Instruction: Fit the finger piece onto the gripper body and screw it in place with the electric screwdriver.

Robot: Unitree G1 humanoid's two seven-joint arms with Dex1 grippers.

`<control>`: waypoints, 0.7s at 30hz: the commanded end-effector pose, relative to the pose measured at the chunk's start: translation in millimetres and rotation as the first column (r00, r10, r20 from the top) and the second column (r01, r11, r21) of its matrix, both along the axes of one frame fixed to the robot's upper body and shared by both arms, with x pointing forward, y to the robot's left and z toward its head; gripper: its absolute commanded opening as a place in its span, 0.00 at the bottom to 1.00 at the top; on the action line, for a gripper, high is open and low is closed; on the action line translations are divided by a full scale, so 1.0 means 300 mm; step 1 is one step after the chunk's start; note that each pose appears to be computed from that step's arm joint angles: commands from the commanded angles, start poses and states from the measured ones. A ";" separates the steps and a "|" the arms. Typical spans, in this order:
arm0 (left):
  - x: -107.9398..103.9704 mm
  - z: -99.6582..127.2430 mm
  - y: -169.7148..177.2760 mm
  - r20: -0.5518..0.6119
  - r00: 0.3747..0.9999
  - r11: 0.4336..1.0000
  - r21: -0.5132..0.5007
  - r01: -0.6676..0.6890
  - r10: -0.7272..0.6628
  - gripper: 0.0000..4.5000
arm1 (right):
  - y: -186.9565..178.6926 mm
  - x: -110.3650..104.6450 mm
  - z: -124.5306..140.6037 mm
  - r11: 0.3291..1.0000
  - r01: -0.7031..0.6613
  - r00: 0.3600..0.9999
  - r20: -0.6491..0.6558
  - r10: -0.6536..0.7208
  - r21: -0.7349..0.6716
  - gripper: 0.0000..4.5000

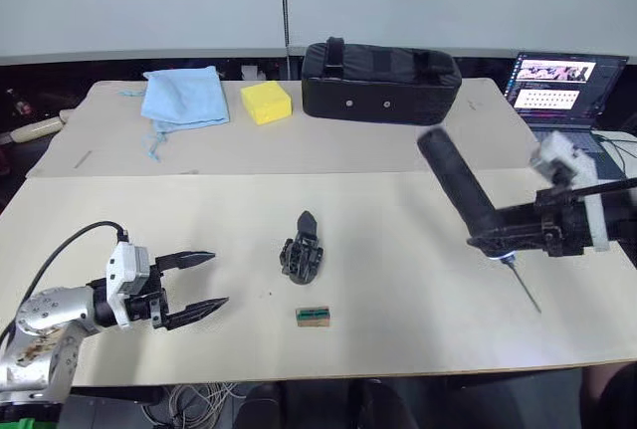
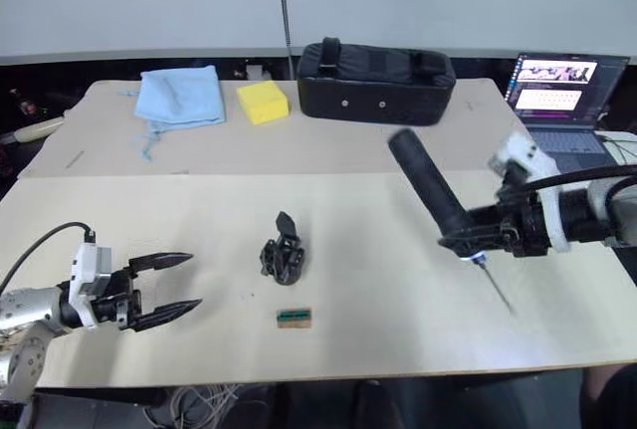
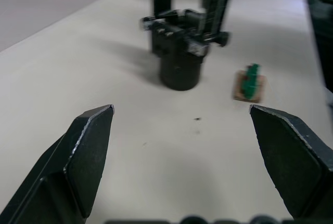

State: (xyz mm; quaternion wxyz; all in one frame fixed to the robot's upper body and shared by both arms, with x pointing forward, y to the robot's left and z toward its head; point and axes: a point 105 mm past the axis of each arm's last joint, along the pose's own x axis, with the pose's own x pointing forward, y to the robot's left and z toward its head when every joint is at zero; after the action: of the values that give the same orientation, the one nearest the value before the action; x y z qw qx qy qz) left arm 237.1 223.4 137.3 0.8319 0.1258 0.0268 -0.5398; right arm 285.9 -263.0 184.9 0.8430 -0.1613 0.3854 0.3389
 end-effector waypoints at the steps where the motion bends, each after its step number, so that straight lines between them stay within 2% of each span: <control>1: -0.017 0.025 -0.001 -0.009 1.000 1.000 0.005 0.009 -0.009 0.98 | -0.070 0.029 -0.032 0.992 0.072 0.996 -0.040 -0.076 -0.102 0.43; 6: -0.023 0.024 -0.001 -0.044 0.999 1.000 -0.013 -0.019 0.018 0.98 | -0.131 0.068 -0.128 0.978 0.111 0.985 -0.112 -0.132 -0.178 0.43; 11: -0.017 0.034 0.005 -0.056 0.997 0.998 -0.014 -0.063 0.062 0.98 | -0.145 0.104 -0.159 0.975 0.134 0.978 -0.135 -0.159 -0.178 0.43; 13: -0.006 0.039 0.018 -0.043 0.995 0.996 -0.001 -0.092 0.092 0.98 | -0.155 0.108 -0.166 0.973 0.130 0.977 -0.141 -0.158 -0.192 0.43; 15: 0.001 0.013 0.042 -0.072 0.989 0.991 0.057 -0.123 0.127 0.98 | -0.177 0.117 -0.173 0.964 0.124 0.980 -0.123 -0.156 -0.233 0.43; 17: 0.004 0.002 0.054 -0.079 0.988 0.990 0.072 -0.124 0.130 1.00 | -0.185 0.123 -0.171 0.964 0.130 0.980 -0.116 -0.160 -0.232 0.66; 21: 0.036 0.024 0.080 -0.017 0.985 0.982 0.081 -0.171 0.173 1.00 | -0.204 0.121 -0.115 0.969 0.150 0.982 -0.082 -0.169 -0.197 0.95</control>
State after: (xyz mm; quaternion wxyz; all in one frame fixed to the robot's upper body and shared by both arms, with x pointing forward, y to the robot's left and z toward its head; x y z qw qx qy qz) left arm 243.1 243.3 131.9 0.8645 0.1255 0.0936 -0.4777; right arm 319.0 -315.7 125.0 0.8082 -0.1869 0.4984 0.2518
